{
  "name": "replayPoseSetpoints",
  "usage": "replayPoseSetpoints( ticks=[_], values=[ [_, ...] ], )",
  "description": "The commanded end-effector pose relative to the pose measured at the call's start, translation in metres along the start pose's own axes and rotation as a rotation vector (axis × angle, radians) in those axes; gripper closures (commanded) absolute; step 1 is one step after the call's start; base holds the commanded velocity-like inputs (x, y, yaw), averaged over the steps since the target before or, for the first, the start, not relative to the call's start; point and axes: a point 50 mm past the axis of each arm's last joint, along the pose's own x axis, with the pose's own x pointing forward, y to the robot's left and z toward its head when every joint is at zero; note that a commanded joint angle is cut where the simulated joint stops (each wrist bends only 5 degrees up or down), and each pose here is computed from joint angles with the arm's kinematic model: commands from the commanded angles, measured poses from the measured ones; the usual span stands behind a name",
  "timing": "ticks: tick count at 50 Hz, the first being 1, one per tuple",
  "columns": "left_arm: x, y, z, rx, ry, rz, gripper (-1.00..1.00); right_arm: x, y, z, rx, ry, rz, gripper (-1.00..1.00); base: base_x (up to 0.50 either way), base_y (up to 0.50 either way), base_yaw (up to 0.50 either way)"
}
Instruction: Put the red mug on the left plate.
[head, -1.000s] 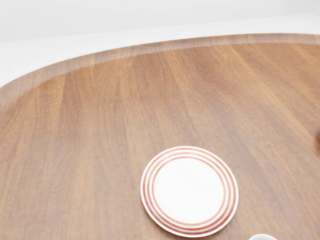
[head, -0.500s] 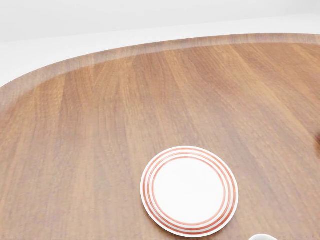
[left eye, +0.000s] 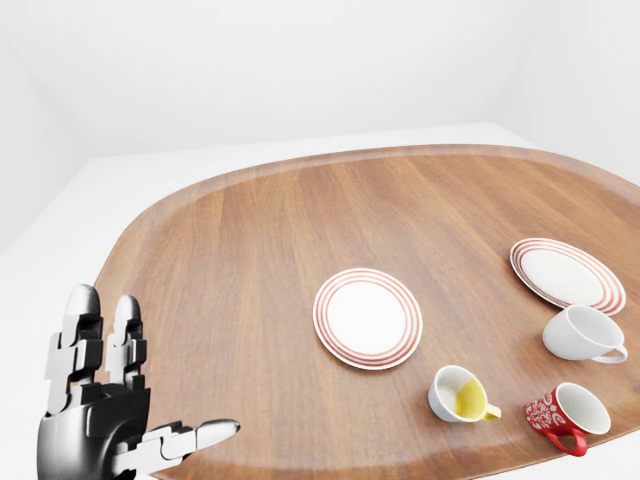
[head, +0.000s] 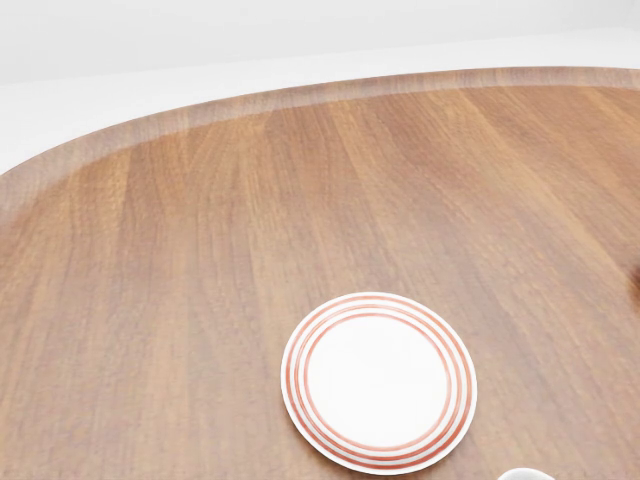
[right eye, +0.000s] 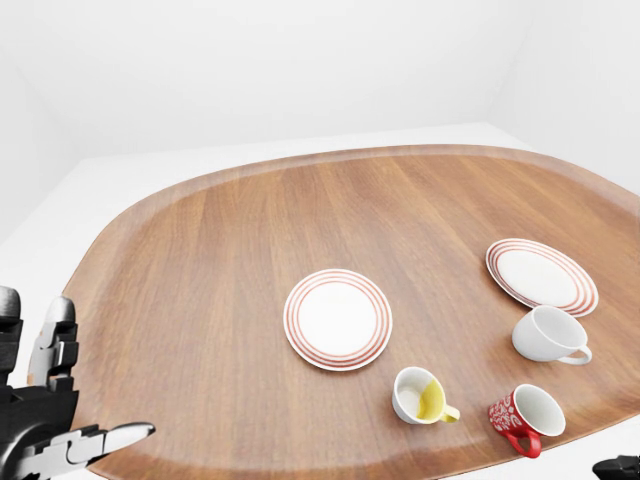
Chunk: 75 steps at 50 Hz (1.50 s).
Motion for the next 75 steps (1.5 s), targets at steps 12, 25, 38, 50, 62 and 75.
replayPoseSetpoints(
  ticks=[12, 25, 38, 50, 62, 75],
  values=[
    [0.001, 0.000, -0.002, 0.005, 0.007, 0.006, -1.00, 0.032, 0.005, 0.028, -0.061, -0.028, 0.073, -1.00, 0.00, 0.00, 0.00],
    [0.002, 0.000, -0.002, 0.007, 0.007, 0.007, -1.00, 0.043, 0.018, 0.018, -0.025, -0.029, 0.166, -1.00, 0.00, 0.00, 0.00],
    [0.001, -0.001, -0.003, 0.006, 0.012, 0.008, -1.00, 0.046, 0.030, 0.013, -0.007, -0.023, 0.225, -1.00, 0.00, 0.00, 0.00],
    [0.002, -0.002, -0.004, 0.008, 0.016, 0.006, -1.00, 0.051, 0.042, 0.014, 0.022, -0.035, 0.275, -1.00, 0.00, 0.00, 0.00],
    [0.003, -0.002, -0.005, 0.008, 0.019, 0.006, -1.00, 0.060, 0.055, 0.016, 0.038, -0.032, 0.349, -1.00, 0.00, 0.00, 0.00],
    [0.003, -0.002, -0.005, 0.008, 0.022, 0.002, -1.00, 0.056, 0.062, -0.010, 0.049, 0.055, 0.403, -1.00, 0.00, 0.00, 0.00]
  ],
)
